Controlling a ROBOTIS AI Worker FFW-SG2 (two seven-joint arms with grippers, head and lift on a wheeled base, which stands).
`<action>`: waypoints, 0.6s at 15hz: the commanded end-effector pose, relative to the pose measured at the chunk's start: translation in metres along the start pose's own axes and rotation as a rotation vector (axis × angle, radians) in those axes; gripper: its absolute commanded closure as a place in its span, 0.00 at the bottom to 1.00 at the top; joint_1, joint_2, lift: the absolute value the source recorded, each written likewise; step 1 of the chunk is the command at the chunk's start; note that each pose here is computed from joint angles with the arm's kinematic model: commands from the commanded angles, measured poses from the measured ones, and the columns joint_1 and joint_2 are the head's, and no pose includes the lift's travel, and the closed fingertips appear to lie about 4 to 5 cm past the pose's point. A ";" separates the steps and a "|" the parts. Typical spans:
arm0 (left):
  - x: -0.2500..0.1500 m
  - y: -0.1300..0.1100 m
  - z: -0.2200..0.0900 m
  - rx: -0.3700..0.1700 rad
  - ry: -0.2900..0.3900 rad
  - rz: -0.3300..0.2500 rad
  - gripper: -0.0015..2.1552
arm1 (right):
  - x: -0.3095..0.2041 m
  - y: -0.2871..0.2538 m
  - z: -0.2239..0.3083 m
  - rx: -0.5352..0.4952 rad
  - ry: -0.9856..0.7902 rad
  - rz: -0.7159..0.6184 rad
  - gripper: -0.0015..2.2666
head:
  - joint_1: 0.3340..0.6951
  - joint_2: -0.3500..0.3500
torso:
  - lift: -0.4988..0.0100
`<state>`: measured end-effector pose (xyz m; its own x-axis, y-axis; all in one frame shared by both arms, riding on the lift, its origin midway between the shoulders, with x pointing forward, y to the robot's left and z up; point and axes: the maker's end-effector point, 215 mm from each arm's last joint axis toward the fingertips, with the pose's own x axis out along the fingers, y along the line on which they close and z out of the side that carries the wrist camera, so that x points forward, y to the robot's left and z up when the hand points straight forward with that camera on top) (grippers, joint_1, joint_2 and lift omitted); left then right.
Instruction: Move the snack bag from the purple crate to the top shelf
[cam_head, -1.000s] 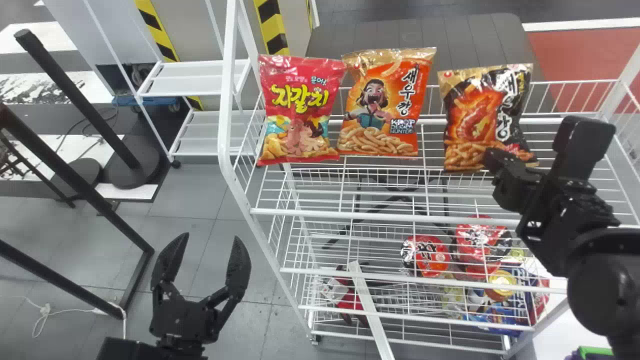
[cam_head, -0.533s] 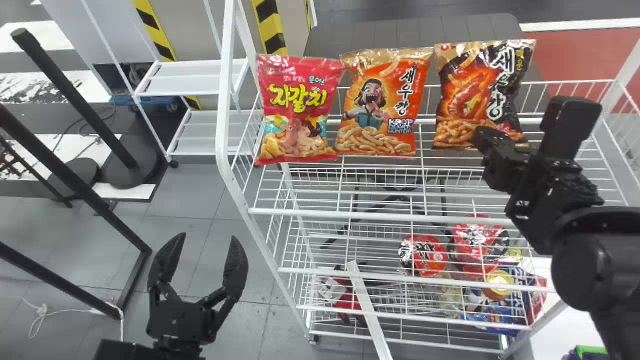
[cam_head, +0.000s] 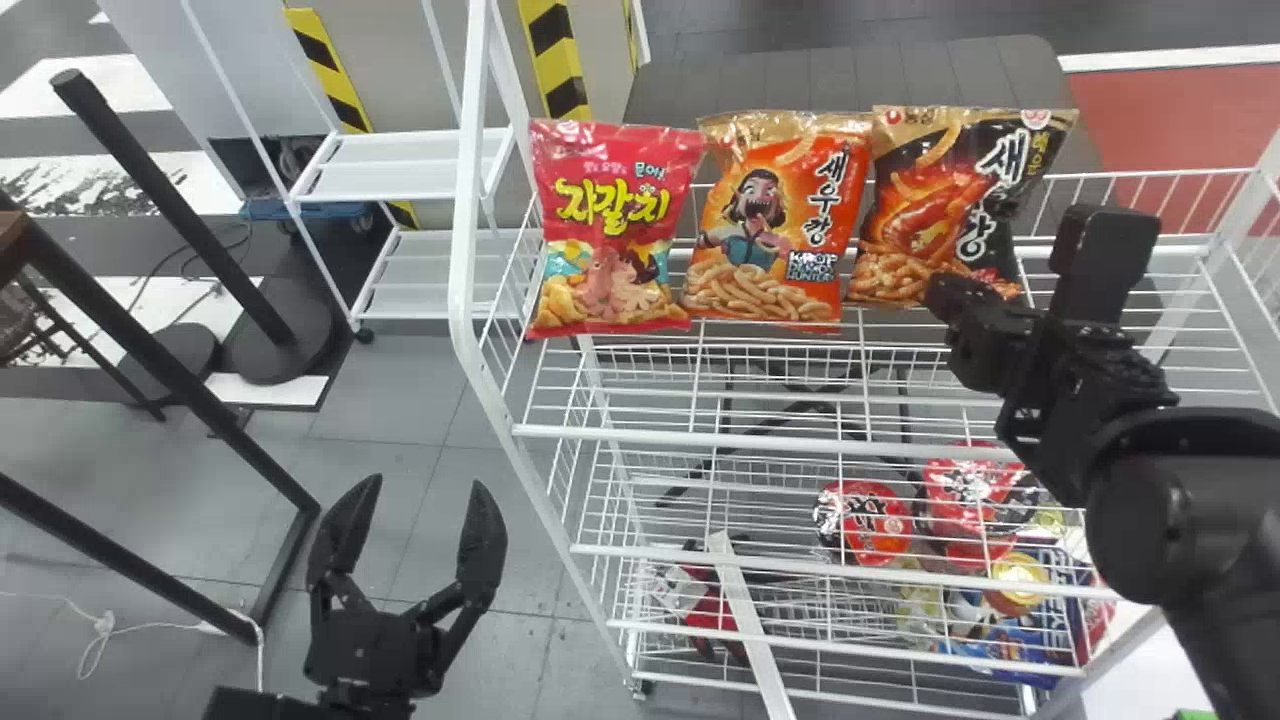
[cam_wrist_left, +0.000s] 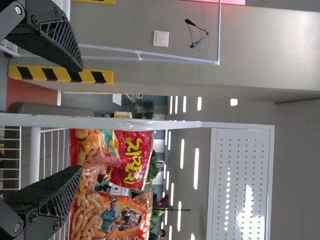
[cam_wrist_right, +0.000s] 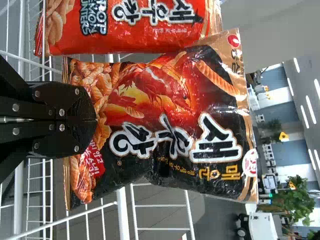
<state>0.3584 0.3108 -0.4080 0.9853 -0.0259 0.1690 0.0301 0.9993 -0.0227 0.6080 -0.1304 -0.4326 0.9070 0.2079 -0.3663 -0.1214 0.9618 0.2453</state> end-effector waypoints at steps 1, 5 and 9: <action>-0.001 -0.001 0.000 0.001 0.001 -0.002 0.06 | -0.002 -0.002 -0.007 0.009 0.012 0.002 0.67 | 1.00 0.79 | 0.98; -0.001 -0.001 0.000 0.001 0.001 -0.002 0.06 | -0.003 -0.005 -0.012 0.012 0.021 -0.003 0.00 | 1.00 0.79 | 0.98; -0.001 0.000 -0.001 0.004 0.005 -0.001 0.06 | -0.003 -0.008 -0.011 0.016 0.019 -0.007 0.01 | 1.00 0.79 | 0.98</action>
<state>0.3579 0.3104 -0.4089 0.9857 -0.0282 0.1660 0.0319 0.9993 -0.0199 0.6012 -0.1356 -0.4434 0.8996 0.2063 -0.3850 -0.1103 0.9601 0.2569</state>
